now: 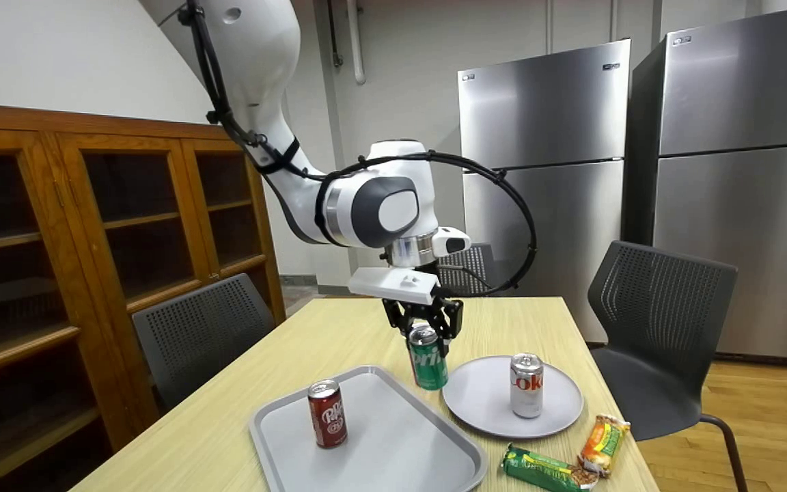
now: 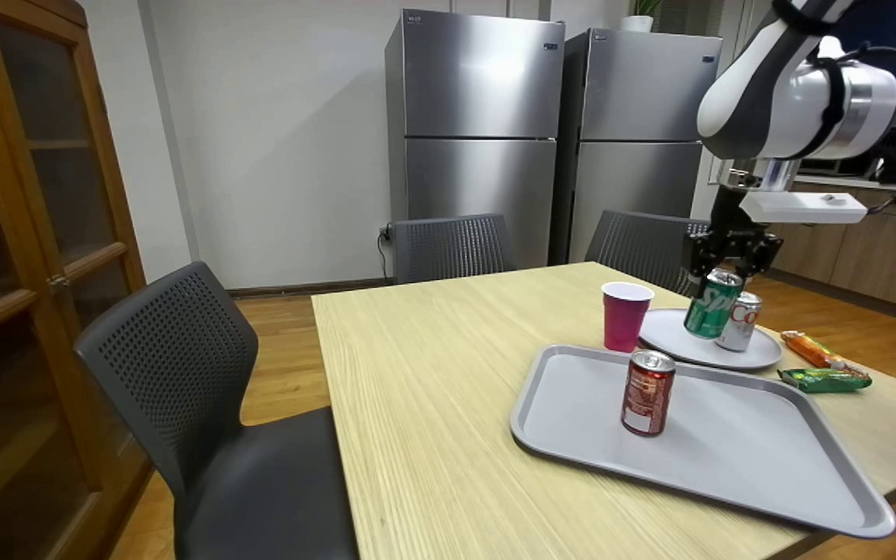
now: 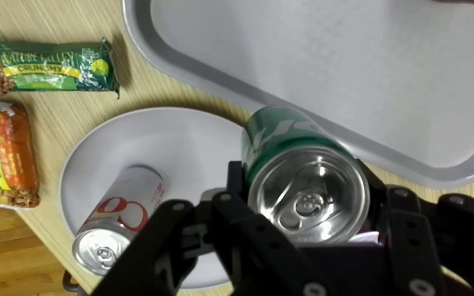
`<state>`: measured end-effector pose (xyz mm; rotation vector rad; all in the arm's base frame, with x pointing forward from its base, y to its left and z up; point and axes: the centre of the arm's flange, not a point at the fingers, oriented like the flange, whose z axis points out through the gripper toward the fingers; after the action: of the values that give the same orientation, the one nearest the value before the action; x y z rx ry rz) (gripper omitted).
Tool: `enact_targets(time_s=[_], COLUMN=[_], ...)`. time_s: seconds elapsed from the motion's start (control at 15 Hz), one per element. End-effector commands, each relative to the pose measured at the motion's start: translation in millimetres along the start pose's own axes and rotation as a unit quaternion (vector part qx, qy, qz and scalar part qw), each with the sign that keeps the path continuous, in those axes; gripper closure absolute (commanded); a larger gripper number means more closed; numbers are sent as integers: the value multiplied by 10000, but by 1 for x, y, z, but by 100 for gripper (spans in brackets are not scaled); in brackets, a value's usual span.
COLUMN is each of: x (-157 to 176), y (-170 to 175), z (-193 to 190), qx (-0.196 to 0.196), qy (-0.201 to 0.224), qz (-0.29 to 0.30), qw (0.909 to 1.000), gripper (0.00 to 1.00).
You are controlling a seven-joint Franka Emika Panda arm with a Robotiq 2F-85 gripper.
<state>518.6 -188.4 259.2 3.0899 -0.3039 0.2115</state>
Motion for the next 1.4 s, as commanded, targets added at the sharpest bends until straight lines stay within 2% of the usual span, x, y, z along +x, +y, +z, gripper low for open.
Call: enact_targets(time_s=[0.0,0.53,1.33], x=[35,83,150], y=[10,25,51], z=[-6,5,21], qx=[30,-92,-100], qy=[74,97,-220], qz=[215,446,775], qw=[9997,9989,9967], gripper=[62,62,62])
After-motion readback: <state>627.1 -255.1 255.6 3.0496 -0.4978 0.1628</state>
